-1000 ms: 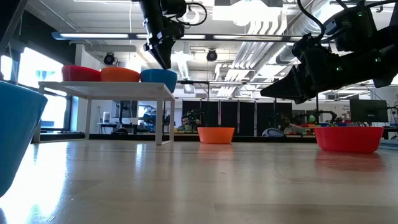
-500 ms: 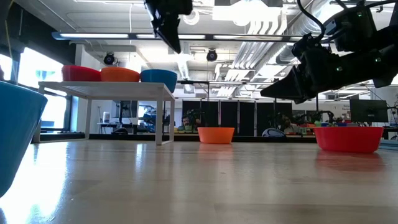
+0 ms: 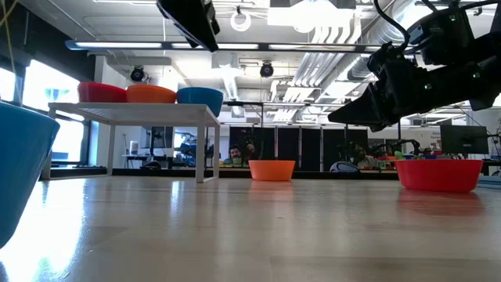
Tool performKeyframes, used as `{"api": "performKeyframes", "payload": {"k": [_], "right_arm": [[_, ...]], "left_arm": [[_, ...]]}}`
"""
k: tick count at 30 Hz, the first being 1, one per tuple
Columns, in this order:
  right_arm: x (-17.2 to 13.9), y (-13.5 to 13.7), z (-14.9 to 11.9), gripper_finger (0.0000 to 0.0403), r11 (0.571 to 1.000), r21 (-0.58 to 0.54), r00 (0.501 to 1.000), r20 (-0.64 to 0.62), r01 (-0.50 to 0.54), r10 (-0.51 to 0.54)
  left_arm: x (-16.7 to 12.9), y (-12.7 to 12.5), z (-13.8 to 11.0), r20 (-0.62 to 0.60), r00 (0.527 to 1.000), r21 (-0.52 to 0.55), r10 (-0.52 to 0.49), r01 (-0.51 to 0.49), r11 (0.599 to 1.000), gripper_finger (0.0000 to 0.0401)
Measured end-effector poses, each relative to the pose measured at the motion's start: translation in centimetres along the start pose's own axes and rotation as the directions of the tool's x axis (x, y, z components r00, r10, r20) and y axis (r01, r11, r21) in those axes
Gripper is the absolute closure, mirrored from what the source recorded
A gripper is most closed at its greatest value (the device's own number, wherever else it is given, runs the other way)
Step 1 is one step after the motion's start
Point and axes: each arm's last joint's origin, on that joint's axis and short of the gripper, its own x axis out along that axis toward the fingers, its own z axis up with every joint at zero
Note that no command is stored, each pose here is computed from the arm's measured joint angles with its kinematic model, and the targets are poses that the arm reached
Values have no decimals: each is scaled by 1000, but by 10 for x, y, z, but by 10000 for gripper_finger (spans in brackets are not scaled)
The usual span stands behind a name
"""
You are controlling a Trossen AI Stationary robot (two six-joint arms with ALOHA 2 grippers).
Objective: Pick & Place Mini bowls
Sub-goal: Stack the blue bowl on top of the other blue bowls on the shelf
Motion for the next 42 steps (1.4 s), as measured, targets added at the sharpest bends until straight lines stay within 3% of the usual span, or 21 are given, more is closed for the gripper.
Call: {"api": "performKeyframes", "payload": {"k": [5, 9, 14, 24, 28, 36, 42], "right_arm": [[0, 0, 0, 401, 1000, 8, 1000, 0, 2, -2], [0, 0, 0, 401, 1000, 8, 1000, 1, 3, -3], [0, 0, 0, 401, 1000, 8, 1000, 0, 3, -3], [0, 0, 0, 401, 1000, 7, 1000, -3, 3, -3], [0, 0, -1, 402, 1000, 7, 1000, -6, 3, -3], [0, 0, -1, 401, 1000, 9, 1000, -9, 2, -2], [0, 0, -1, 402, 1000, 9, 1000, -10, 0, 0]], "left_arm": [[3, -31, -2, -19, 994, 62, -111, 112, 992, 387], [2, -49, -6, -42, 982, 34, -182, 184, 982, 387], [1, -69, -12, -75, 982, -4, -173, 173, 985, 386], [38, -114, -31, -244, 947, -70, -210, 199, 978, 384], [56, -127, -40, -317, 924, -119, -215, 187, 975, 354], [86, -140, -50, -397, 881, -239, -257, 171, 956, 246], [102, -149, -52, -383, 877, -252, -291, 204, 946, 231]]}}
